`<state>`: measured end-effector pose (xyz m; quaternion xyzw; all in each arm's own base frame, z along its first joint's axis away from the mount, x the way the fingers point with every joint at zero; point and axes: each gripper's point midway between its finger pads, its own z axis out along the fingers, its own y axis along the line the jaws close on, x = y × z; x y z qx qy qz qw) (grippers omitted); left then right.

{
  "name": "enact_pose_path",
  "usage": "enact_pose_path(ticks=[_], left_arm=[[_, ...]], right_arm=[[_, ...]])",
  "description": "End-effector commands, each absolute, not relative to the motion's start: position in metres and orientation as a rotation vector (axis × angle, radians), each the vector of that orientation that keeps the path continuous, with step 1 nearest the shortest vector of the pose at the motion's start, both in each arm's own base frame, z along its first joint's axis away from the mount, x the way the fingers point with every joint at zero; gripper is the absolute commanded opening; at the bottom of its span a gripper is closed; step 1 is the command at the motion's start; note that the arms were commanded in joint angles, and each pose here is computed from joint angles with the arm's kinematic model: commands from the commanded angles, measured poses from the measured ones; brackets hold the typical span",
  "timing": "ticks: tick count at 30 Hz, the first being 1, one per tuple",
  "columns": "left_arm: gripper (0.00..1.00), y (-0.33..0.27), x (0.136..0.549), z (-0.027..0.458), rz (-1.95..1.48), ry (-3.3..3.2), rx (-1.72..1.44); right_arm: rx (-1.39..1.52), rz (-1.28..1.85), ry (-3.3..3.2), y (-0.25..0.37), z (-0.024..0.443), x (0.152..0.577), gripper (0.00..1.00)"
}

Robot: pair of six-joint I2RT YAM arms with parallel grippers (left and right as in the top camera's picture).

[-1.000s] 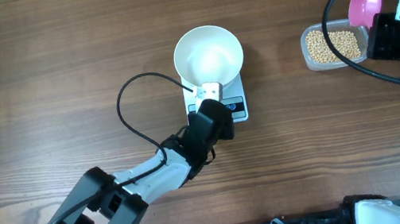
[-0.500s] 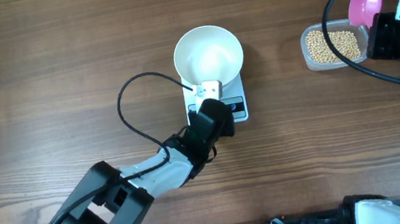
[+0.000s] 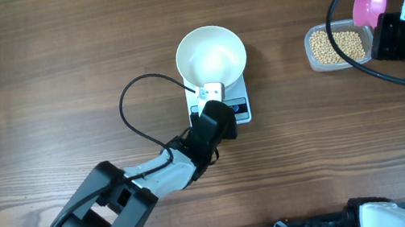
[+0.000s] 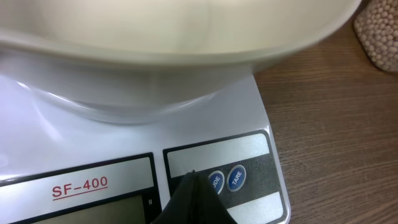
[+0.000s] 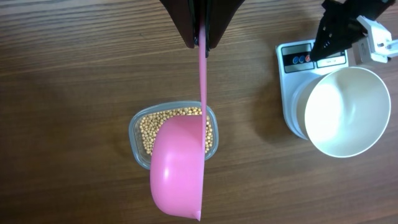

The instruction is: Scoop item into bowl and weigh 150g on scale

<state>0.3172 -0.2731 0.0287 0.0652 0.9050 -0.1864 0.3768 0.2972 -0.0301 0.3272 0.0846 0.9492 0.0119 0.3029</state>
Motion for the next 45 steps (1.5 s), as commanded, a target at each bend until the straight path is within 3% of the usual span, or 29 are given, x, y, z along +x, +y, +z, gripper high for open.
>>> enact_pose_path(ticks=[1,45], left_arm=[[0.04,-0.267,0.319,0.018,-0.432,2.330,0.165],[0.04,-0.260,0.312,0.000,-0.383,2.387,0.179]], right_arm=[[0.206,0.034,2.496,-0.030,0.333,0.300,0.04],[0.207,0.035,2.496,-0.030,0.333,0.300,0.04]])
